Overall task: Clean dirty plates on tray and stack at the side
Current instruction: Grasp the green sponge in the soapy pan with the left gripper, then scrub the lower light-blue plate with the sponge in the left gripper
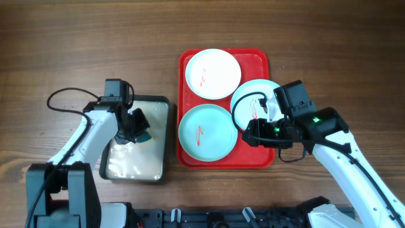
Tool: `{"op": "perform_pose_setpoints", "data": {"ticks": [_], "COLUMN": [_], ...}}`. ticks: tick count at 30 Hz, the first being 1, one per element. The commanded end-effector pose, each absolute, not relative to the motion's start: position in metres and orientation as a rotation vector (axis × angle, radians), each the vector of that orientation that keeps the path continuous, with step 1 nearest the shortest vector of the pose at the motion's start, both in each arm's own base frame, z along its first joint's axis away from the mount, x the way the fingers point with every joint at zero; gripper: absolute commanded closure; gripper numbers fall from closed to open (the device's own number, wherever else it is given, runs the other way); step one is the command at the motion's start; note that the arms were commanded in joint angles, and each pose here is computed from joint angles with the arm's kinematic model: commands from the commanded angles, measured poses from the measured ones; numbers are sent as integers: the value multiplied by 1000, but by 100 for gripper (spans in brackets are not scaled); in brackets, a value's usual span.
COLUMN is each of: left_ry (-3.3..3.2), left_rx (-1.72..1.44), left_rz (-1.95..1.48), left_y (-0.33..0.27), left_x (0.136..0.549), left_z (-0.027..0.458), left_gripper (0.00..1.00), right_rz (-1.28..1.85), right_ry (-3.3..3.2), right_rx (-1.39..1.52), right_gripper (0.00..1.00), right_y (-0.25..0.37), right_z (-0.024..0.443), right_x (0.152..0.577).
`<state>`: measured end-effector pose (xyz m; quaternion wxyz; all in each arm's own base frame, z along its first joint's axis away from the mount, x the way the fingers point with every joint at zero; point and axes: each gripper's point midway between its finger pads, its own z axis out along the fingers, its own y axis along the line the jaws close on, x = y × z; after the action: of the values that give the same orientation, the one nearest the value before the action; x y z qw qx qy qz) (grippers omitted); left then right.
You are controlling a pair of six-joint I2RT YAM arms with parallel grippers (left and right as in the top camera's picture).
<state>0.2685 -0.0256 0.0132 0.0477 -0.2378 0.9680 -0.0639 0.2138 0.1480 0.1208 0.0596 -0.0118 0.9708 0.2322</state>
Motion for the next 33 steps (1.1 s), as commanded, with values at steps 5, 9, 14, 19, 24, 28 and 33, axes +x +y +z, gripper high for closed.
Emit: {"op": "perform_pose_setpoints", "data": {"ticks": [5, 9, 14, 19, 24, 28, 33], "left_ry": [2997, 2876, 2787, 2824, 2883, 2982, 3120], "left_rx": [-552, -474, -409, -184, -123, 6, 27], "left_rz": [-192, -364, -423, -499, -543, -529, -343], "left_y": [-42, -58, -65, -121, -172, -226, -225], "left_x": [276, 289, 278, 272, 276, 270, 258], "left_z": [48, 114, 148, 143, 113, 58, -9], "left_gripper": [96, 96, 96, 96, 96, 96, 96], "right_rz": [722, 541, 433, 354, 353, 350, 347], "right_ry": [2974, 3033, 3053, 2961, 2917, 2918, 2922], "right_rx": [-148, -135, -84, 1, 23, 12, 13], "right_gripper": [49, 56, 62, 85, 96, 96, 96], "right_y": [158, 167, 169, 166, 168, 167, 167], "right_z": [82, 45, 0, -8, -6, -6, -6], "right_x": [203, 212, 236, 263, 273, 273, 272]}}
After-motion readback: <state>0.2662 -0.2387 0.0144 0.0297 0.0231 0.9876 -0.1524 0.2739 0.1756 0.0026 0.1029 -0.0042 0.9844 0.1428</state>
